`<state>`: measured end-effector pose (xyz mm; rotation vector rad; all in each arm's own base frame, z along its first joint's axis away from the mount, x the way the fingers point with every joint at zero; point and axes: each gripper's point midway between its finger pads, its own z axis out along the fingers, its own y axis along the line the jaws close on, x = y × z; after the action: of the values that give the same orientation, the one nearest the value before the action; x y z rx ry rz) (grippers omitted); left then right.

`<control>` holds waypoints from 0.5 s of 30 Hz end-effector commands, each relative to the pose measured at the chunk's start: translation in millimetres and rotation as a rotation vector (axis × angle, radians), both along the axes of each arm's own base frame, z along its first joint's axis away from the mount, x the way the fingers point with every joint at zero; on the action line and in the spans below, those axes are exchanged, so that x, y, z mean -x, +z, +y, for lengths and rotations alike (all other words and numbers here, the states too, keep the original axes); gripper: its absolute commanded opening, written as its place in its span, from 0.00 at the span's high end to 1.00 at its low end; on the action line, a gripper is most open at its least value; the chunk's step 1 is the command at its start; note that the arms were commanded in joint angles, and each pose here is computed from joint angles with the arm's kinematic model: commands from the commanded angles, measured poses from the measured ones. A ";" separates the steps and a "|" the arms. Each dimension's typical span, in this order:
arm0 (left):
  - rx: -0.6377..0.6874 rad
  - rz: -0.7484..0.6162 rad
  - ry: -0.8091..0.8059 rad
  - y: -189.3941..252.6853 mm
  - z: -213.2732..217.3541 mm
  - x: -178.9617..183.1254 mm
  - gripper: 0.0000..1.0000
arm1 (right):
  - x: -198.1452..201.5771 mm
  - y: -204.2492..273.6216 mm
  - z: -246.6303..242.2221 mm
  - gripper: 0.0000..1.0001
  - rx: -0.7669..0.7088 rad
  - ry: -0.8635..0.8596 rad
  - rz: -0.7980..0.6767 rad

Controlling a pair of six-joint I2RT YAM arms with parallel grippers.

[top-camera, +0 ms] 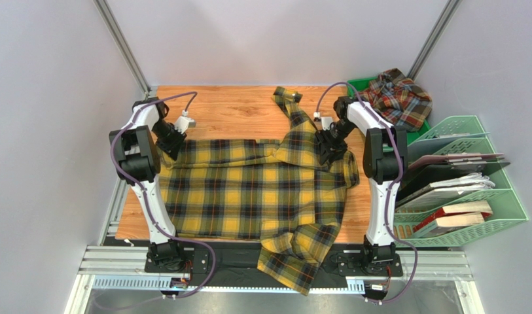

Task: Fold and stack the long sleeve shirts
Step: Fold the shirt

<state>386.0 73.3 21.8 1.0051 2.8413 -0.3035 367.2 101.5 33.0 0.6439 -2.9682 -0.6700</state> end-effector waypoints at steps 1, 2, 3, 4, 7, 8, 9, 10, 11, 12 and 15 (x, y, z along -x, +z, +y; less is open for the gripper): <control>0.094 -0.134 -0.052 48.1 -21.6 -3.6 0.69 | -23.0 81.7 12.7 0.46 -0.131 0.077 -0.288; 0.136 -0.151 -0.060 53.6 -29.6 -0.9 0.66 | -32.9 92.6 16.8 0.43 -0.147 0.044 -0.330; 0.147 -0.195 -0.066 69.6 -33.1 -1.3 0.64 | -54.2 99.9 20.7 0.42 -0.161 0.024 -0.408; 0.160 -0.212 -0.069 75.6 -36.7 -1.0 0.64 | -72.0 112.2 23.8 0.41 -0.173 0.007 -0.469; 0.195 -0.265 -0.079 100.9 -45.5 -0.6 0.60 | -119.0 118.8 34.4 0.37 -0.218 -0.031 -0.558; 0.201 -0.285 -0.072 110.5 -47.4 -3.4 0.59 | -129.0 118.3 38.8 0.36 -0.230 -0.060 -0.556; 0.209 -0.283 -0.068 117.0 -48.9 -0.6 0.59 | -143.2 93.6 40.3 0.35 -0.229 -0.083 -0.518; 0.215 -0.288 -0.063 122.8 -50.0 -0.8 0.58 | -153.2 91.3 42.8 0.34 -0.238 -0.100 -0.519; 0.221 -0.305 -0.062 131.5 -51.3 -2.9 0.57 | -173.5 106.7 46.1 0.33 -0.257 -0.112 -0.579; 0.222 -0.307 -0.059 136.2 -52.0 -1.2 0.52 | -183.7 105.1 48.9 0.32 -0.270 -0.146 -0.582; 0.222 -0.298 -0.055 142.6 -53.1 3.2 0.52 | -210.2 90.8 57.1 0.30 -0.297 -0.184 -0.622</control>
<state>392.1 32.3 142.0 0.9970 2.4881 -0.3626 543.9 143.9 140.6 0.8635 -3.5166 -0.9897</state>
